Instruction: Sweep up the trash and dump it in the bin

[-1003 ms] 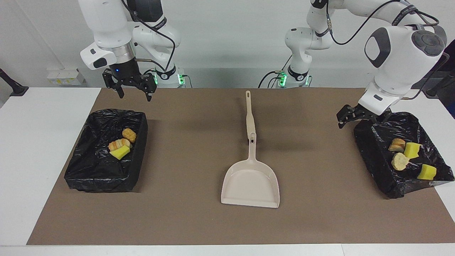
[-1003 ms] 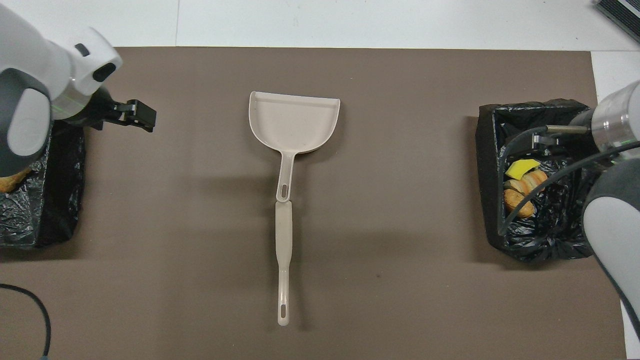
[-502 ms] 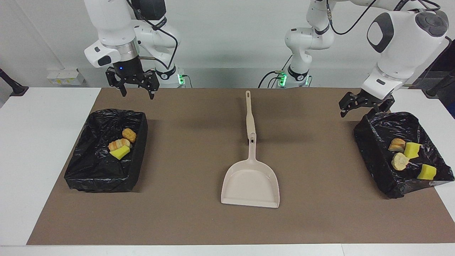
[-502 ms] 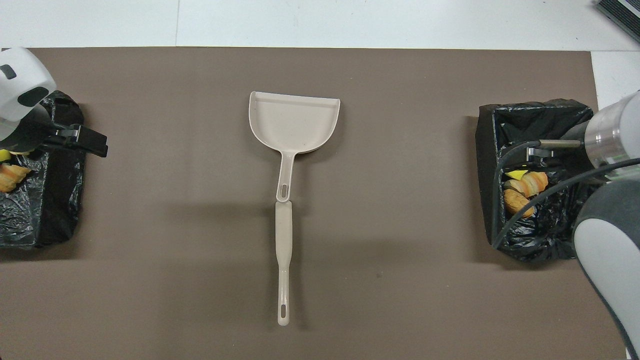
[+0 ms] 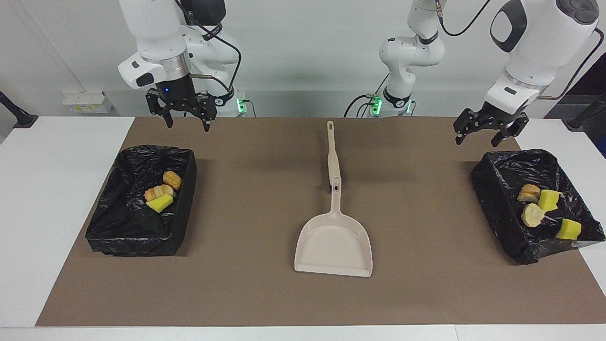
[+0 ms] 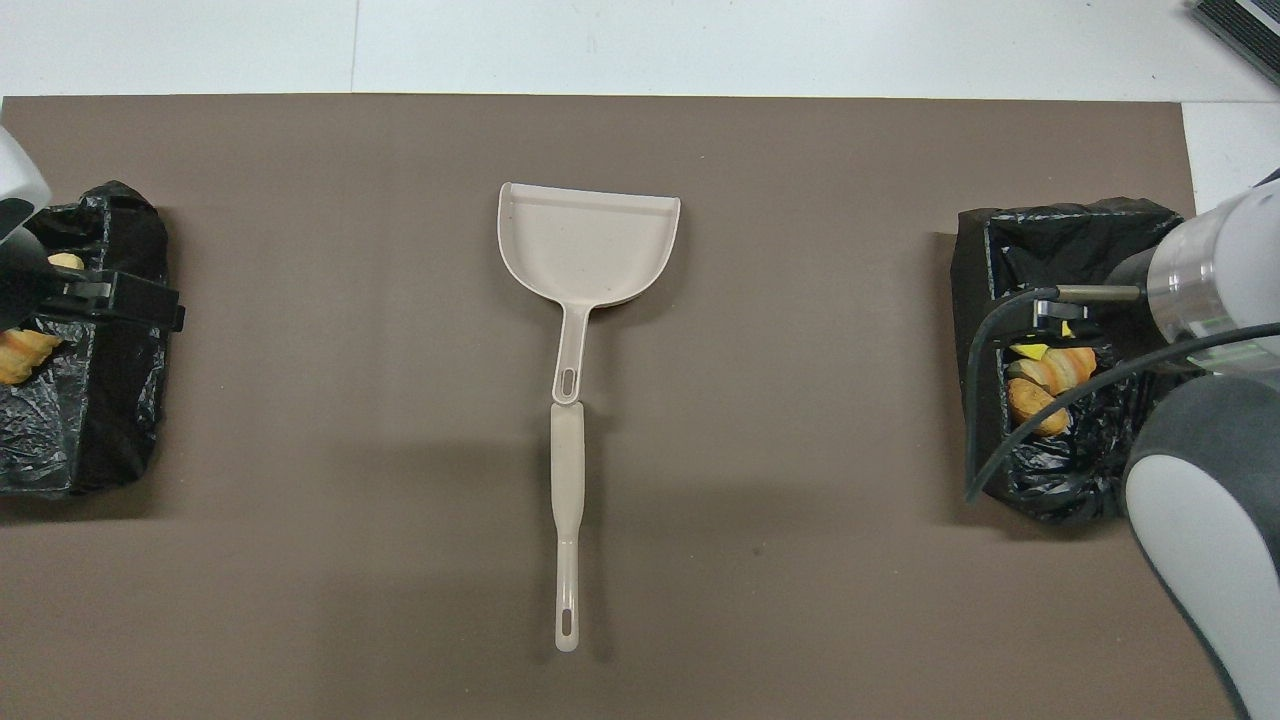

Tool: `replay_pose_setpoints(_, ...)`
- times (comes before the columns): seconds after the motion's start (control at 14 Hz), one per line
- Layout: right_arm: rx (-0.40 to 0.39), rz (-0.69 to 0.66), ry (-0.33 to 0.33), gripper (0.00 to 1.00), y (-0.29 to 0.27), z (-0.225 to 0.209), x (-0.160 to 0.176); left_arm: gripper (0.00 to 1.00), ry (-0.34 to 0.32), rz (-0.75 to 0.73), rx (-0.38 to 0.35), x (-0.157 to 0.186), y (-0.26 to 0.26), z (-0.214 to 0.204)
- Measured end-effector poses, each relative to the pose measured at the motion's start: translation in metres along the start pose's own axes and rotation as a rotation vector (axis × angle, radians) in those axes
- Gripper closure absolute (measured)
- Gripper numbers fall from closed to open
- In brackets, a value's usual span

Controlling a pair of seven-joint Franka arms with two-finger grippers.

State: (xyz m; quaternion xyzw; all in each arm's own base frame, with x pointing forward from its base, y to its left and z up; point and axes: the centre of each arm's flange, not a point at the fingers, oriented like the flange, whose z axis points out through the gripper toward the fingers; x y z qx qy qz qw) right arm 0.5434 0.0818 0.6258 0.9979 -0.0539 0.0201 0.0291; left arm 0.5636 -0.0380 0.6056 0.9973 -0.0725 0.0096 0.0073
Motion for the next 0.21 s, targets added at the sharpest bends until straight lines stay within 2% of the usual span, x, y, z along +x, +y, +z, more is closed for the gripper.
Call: replay_pose_setpoints(0.21,0.0,0.0,0.001,0.0,0.0,-0.0001,0.0001,0.0,-0.012,0.003,-0.001,-0.0013,0.0014,0.0006)
